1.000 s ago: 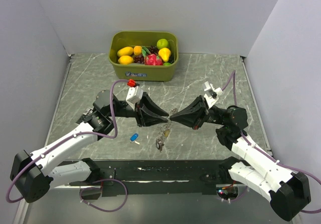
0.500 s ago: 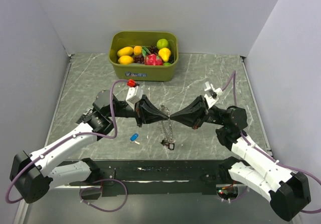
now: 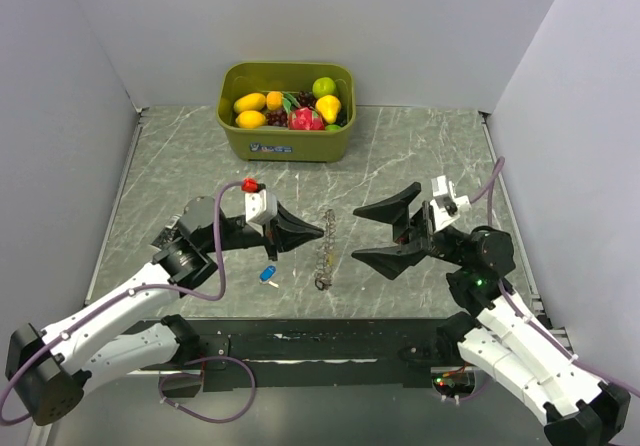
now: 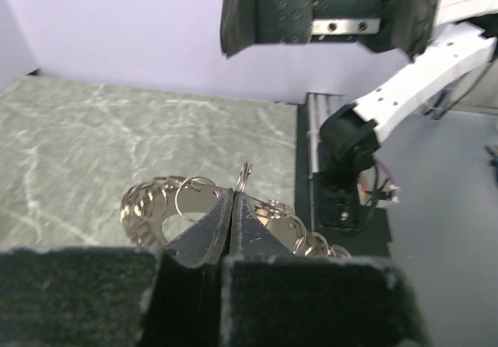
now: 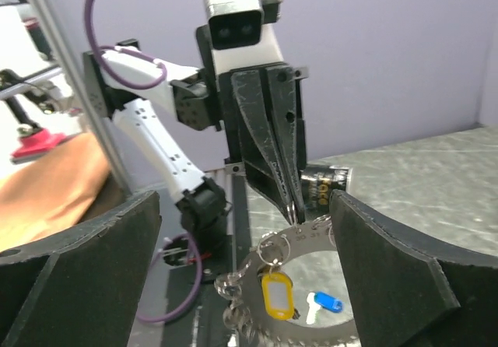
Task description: Put the keys on the keyring
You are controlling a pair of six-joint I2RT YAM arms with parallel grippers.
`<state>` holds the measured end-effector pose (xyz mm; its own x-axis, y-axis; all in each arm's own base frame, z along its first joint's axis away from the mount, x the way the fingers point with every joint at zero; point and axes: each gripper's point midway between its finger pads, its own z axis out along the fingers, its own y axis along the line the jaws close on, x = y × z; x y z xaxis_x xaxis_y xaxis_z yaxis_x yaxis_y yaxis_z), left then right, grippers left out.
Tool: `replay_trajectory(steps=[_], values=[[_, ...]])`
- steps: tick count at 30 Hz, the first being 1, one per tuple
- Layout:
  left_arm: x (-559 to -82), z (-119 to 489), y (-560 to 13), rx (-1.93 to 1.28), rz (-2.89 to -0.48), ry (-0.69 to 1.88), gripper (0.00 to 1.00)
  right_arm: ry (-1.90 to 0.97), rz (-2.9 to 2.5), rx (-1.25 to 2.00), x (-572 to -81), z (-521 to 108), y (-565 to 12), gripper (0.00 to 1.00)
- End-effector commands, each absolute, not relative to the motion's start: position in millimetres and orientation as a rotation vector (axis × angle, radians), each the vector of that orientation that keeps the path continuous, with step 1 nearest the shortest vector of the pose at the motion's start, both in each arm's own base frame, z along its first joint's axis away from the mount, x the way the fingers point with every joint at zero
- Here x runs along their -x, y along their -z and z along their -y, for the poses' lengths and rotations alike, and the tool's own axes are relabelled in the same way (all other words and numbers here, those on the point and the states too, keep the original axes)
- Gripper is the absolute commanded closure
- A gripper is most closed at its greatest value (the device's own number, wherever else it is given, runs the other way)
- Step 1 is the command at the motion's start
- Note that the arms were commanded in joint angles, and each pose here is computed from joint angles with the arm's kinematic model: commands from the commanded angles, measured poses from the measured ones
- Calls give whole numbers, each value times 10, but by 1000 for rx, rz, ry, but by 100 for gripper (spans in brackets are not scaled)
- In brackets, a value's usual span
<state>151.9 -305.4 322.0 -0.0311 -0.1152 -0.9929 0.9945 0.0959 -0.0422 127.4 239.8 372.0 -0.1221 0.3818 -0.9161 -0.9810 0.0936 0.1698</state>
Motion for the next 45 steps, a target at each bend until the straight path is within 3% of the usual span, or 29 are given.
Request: replay_trajectory(steps=[1,8,17,34,45], values=[[-1617,2957,-3385,-994,-1127,1071,99,-1303,-1076,755,-1336,-2371,-3778,3],[-1594,2879,-3605,-916,-1151,1117,99,-1208,-1186,705,-1541,-2344,-3636,0],[-2004,2719,-3514,-824,-1306,1177,99,-1136,-1308,699,-1699,-2342,-3366,0],[-2583,1335,-3508,-482,-1505,933,99,-1065,-1768,619,-2149,-2611,-2439,0],[-2747,1115,-3706,-336,-1486,820,99,-798,-2176,708,-2221,-3177,-1683,1]])
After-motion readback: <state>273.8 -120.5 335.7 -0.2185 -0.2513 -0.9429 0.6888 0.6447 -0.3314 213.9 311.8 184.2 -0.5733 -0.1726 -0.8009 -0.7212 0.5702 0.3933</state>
